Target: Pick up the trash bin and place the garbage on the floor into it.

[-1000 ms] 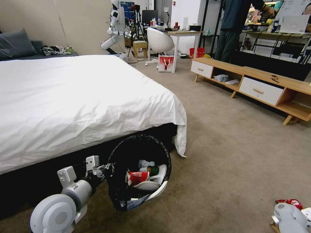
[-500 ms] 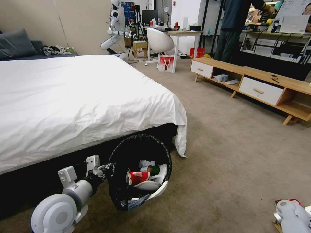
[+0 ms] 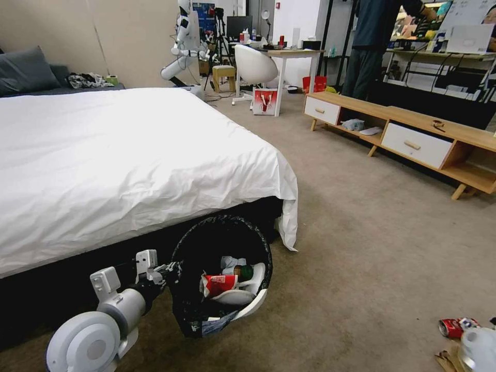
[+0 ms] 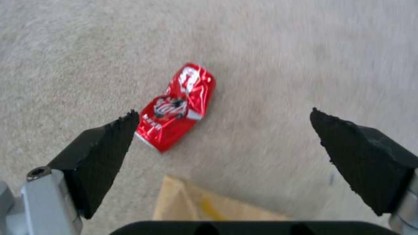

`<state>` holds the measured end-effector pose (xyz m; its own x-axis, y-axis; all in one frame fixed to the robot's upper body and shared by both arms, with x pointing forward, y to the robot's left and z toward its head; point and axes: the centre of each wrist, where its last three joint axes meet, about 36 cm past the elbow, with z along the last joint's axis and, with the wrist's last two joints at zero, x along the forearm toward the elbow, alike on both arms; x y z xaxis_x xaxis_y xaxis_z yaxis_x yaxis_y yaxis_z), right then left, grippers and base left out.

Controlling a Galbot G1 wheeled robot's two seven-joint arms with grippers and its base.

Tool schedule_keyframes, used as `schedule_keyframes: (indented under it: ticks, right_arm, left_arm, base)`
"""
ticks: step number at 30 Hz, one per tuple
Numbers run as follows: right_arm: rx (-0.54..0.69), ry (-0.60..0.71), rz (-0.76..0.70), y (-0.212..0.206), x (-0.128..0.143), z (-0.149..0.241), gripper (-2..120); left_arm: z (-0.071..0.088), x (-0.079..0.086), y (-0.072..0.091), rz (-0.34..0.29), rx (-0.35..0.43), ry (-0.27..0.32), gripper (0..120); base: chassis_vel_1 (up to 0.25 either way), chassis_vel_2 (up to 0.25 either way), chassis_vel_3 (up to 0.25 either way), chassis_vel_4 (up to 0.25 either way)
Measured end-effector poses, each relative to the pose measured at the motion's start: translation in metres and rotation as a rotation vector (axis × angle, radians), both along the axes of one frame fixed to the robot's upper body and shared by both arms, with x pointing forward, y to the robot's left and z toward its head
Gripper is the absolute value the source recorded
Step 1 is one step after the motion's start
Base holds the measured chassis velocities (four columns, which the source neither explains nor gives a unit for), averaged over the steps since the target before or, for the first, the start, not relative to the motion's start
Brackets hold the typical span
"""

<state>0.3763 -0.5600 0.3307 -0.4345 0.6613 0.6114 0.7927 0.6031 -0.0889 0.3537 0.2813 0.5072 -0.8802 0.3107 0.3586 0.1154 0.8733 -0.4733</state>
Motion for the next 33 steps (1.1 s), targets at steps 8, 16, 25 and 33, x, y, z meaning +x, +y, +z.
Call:
schedule_keyframes:
  ticks: [8,16,25,33]
  right_arm:
    - [-0.062,0.017,0.168,-0.017,-0.026,0.009,100]
    - [-0.160,0.058,0.532,-0.052,-0.078,0.004,100]
    - [-0.206,0.157,0.780,-0.063,-0.104,-0.013,100]
    - [-0.203,0.200,0.925,-0.054,-0.108,-0.043,100]
  left_arm:
    - [-0.001,0.002,-0.001,0.000,-0.003,0.000,2]
    - [-0.005,0.004,0.000,0.005,-0.004,0.011,2]
    - [-0.005,0.005,-0.001,0.001,-0.005,0.010,2]
    - [-0.004,0.001,0.000,0.000,-0.002,0.008,2]
  base:
    - [0.000,0.000,0.000,0.000]
    - [0.000,0.000,0.000,0.000]
    - [0.000,0.000,0.000,0.000]
    - [0.000,0.000,0.000,0.000]
